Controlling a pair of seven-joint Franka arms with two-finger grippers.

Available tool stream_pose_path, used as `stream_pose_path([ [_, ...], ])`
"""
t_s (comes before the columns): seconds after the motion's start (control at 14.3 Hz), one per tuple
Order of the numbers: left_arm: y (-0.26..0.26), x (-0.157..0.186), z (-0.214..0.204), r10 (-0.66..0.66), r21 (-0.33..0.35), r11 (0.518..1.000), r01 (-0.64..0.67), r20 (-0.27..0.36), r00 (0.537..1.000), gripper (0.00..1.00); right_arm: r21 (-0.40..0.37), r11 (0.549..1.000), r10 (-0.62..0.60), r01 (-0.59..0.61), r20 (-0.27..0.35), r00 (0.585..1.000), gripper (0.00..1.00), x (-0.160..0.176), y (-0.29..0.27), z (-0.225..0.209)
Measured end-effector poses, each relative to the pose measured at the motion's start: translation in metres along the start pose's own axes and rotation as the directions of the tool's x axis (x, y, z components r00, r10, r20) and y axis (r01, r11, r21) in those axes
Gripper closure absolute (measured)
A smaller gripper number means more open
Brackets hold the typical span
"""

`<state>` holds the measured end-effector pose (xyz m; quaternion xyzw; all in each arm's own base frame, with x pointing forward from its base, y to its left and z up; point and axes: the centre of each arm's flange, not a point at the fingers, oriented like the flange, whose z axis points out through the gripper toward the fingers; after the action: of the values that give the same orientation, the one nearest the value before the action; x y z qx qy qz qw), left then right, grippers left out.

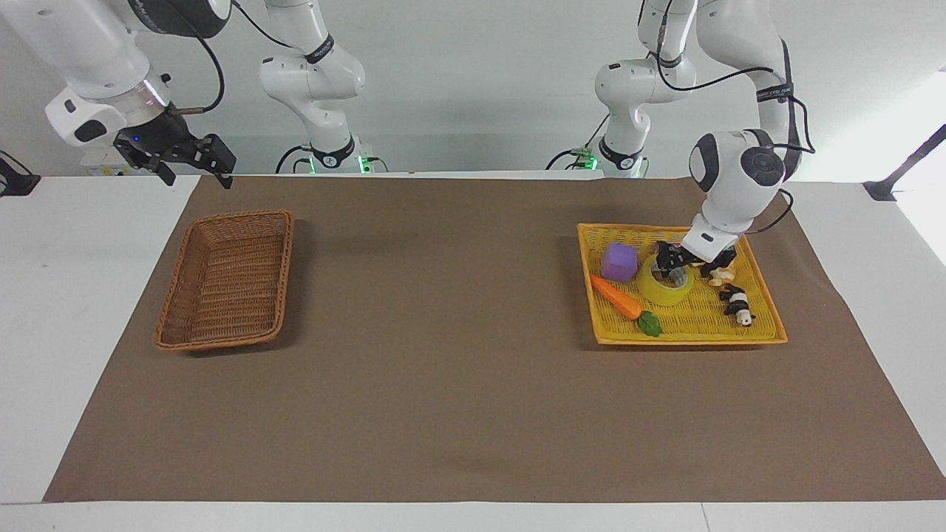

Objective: Move tape to another basket
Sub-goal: 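Reach the left gripper down into the yellow basket onto the tape roll, then grasp the tape roll with the left gripper and lift it out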

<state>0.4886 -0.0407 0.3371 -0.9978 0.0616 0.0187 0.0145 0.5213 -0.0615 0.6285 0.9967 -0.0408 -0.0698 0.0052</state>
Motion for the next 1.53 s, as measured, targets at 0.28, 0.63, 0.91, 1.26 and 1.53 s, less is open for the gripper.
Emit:
stream_pose_path([
  [0.28, -0.002, -0.001, 0.019, -0.005, -0.004, 1.0, 0.005, -0.003, 1.0, 0.07, 0.0, 1.0, 0.0, 0.0, 0.0, 1.0, 0.0, 0.0, 0.0, 0.0],
  [0.63, -0.003, 0.001, 0.037, -0.006, -0.008, 1.0, 0.007, 0.014, 1.0, 0.24, 0.0, 1.0, 0.0, 0.0, 0.0, 1.0, 0.0, 0.0, 0.0, 0.0],
  [0.91, -0.001, 0.005, 0.029, -0.009, -0.013, 1.0, 0.009, -0.001, 1.0, 0.74, 0.0, 1.0, 0.0, 0.0, 0.0, 1.0, 0.0, 0.0, 0.0, 0.0],
  [1.26, -0.016, 0.047, -0.053, -0.044, -0.026, 0.999, 0.044, -0.002, 0.999, 0.78, 0.0, 1.0, 0.0, 0.0, 0.0, 1.0, 0.0, 0.0, 0.0, 0.0],
  [1.53, 0.046, 0.073, -0.11, -0.155, -0.178, 0.973, 0.144, -0.048, 0.987, 0.78, 0.0, 1.0, 0.0, 0.0, 0.0, 1.0, 0.0, 0.0, 0.0, 0.0],
])
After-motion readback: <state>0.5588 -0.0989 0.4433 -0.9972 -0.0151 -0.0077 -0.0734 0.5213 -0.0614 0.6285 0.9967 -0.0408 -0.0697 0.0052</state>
